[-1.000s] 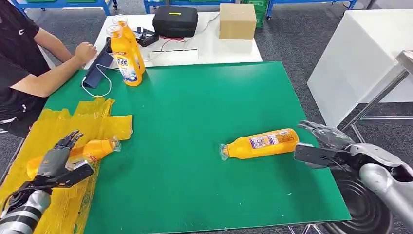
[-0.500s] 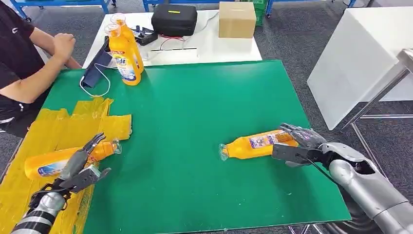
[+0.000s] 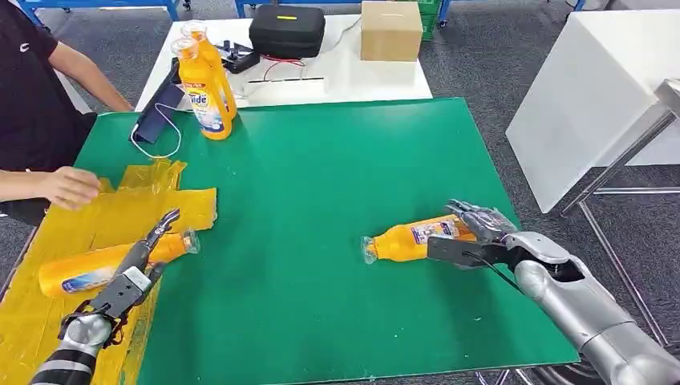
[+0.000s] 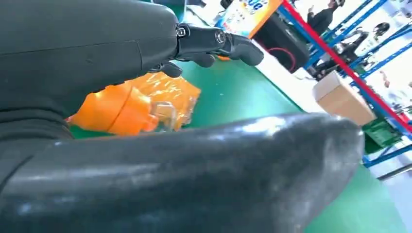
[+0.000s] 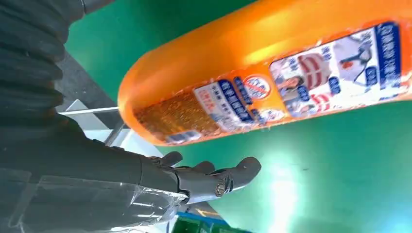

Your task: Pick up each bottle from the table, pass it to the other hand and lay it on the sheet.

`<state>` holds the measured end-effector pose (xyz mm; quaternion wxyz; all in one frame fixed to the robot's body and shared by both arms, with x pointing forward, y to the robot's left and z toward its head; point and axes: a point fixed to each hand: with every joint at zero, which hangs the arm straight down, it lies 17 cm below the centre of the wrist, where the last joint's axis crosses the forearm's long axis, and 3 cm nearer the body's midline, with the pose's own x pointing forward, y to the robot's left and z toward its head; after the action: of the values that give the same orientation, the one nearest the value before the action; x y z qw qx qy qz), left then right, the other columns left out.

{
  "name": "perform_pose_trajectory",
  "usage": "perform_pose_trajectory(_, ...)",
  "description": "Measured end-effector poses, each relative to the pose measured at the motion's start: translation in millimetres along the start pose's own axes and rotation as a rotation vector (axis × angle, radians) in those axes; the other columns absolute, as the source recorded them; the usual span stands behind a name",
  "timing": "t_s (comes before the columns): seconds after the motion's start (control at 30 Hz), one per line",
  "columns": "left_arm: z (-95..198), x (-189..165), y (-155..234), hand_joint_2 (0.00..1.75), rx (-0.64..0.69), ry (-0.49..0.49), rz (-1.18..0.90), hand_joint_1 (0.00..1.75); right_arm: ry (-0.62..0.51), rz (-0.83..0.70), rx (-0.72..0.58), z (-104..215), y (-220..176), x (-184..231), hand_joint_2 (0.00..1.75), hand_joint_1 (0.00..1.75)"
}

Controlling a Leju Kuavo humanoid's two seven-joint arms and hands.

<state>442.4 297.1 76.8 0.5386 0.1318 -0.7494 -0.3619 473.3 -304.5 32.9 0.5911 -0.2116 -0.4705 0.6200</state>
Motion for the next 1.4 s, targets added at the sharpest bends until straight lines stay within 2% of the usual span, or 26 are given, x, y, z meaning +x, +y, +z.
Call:
perform_pose_trajectory(0.13, -2, 11, -2, 0.00, 0.002, -0.023, 0.030, 0.00, 0.030, 0.045, -0.011, -6, 3, -3, 1.75, 0.00)
perform_pose_trajectory(0.3, -11, 35, -7, 0.00, 0.012, -0.073, 0.081, 0.00, 0.153, 0.201, 0.006, -19, 24, -27, 1.75, 0.00)
perform_pose_trajectory(0.33, -13, 38, -8, 0.00, 0.017, -0.078, 0.086, 0.00, 0.177, 0.230, 0.019, -21, 29, -33, 1.75, 1.54)
perform_pose_trajectory(0.37, -16, 42, -9, 0.00, 0.020, -0.084, 0.093, 0.00, 0.195, 0.249, 0.030, -24, 29, -37, 1.75, 1.75)
perform_pose_trajectory(0.57, -44, 65, -10, 0.00, 0.033, -0.133, 0.123, 0.00, 0.260, 0.290, 0.166, -24, 62, -69, 1.75, 1.75)
perform_pose_trajectory(0.9, -62, 75, -7, 0.00, 0.045, -0.157, 0.136, 0.00, 0.306, 0.290, 0.213, -21, 64, -86, 1.75, 1.75)
perform_pose_trajectory(1.0, -63, 79, -7, 0.00, 0.042, -0.164, 0.199, 0.00, 0.290, 0.232, 0.173, -27, 60, -79, 1.75, 1.75)
perform_pose_trajectory(1.1, -57, 84, -11, 0.00, 0.025, -0.171, 0.341, 0.00, 0.202, 0.056, 0.063, -43, 44, -46, 1.75, 1.75)
perform_pose_trajectory(1.17, -51, 86, -9, 0.00, 0.031, -0.175, 0.376, 0.00, 0.187, -0.015, 0.035, -47, 42, -35, 1.75, 1.75)
perform_pose_trajectory(1.4, -43, 87, -10, 0.00, 0.035, -0.172, 0.391, 0.00, 0.156, -0.083, 0.001, -53, 37, -16, 1.75, 1.75)
